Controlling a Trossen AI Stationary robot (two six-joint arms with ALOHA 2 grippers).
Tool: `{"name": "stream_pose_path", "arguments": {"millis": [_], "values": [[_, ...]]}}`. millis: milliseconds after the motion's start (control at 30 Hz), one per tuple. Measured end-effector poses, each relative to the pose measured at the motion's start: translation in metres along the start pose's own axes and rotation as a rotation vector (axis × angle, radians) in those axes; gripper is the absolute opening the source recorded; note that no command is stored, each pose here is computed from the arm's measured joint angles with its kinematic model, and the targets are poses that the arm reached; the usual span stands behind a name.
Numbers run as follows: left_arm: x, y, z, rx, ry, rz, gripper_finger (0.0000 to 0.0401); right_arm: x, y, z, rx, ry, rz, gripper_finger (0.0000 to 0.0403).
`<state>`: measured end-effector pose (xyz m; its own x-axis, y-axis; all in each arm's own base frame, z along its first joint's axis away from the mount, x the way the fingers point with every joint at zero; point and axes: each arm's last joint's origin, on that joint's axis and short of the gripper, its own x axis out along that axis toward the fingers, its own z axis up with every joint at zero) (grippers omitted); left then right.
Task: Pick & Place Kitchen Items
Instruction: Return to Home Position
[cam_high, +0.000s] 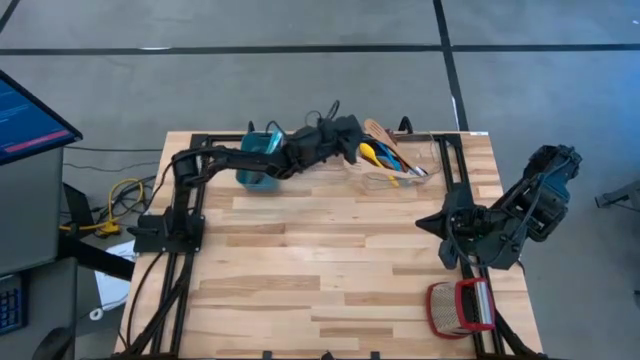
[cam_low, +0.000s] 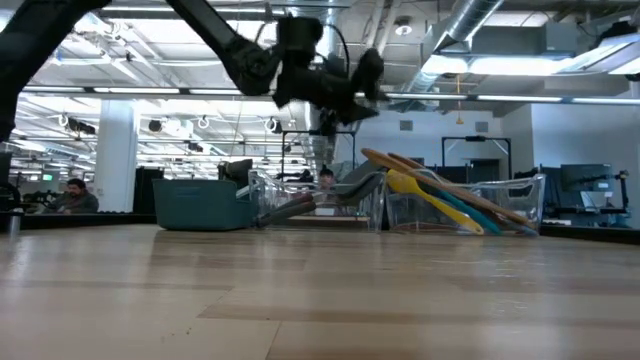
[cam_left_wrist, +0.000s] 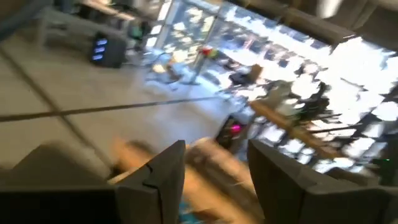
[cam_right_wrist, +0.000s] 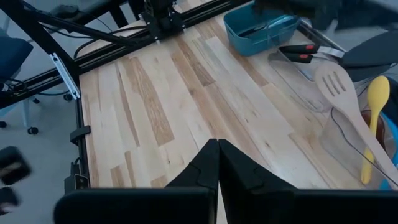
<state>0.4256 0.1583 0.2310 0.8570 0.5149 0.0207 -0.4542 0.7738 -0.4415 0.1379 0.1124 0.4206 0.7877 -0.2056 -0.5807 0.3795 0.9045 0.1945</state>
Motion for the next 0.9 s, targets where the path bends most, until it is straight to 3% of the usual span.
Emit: {"name": "stream_pose_path", "arguments": {"millis": [133, 267, 467, 600, 767, 900], "values": [[-0.016, -0.026, 0.035, 0.005, -0.023, -0.176, 0.0146, 0.000, 0.001, 0.001, -0.003, -0.005, 0.008, 0.0000], [-0.042, -0.058, 0.073, 0.094, -0.033, -0.338, 0.0112, 0.000, 0.004, 0.003, -0.025, -0.027, 0.034, 0.0000], [-0.101, -0.096, 0.110, 0.271, 0.106, -0.389, 0.0047, 0.000, 0.010, 0.010, -0.092, -0.115, 0.046, 0.0000], [-0.141, -0.113, 0.129, 0.299, 0.178, -0.431, 0.0010, 0.002, 0.011, 0.016, -0.126, -0.157, 0.038, 0.0000], [-0.183, -0.123, 0.139, 0.331, 0.179, -0.502, 0.0003, 0.010, 0.011, 0.029, -0.192, -0.188, 0.046, 0.0000], [-0.212, -0.120, 0.138, 0.335, 0.134, -0.429, 0.0001, 0.019, 0.010, 0.045, -0.251, -0.207, 0.104, 0.0000]]}}
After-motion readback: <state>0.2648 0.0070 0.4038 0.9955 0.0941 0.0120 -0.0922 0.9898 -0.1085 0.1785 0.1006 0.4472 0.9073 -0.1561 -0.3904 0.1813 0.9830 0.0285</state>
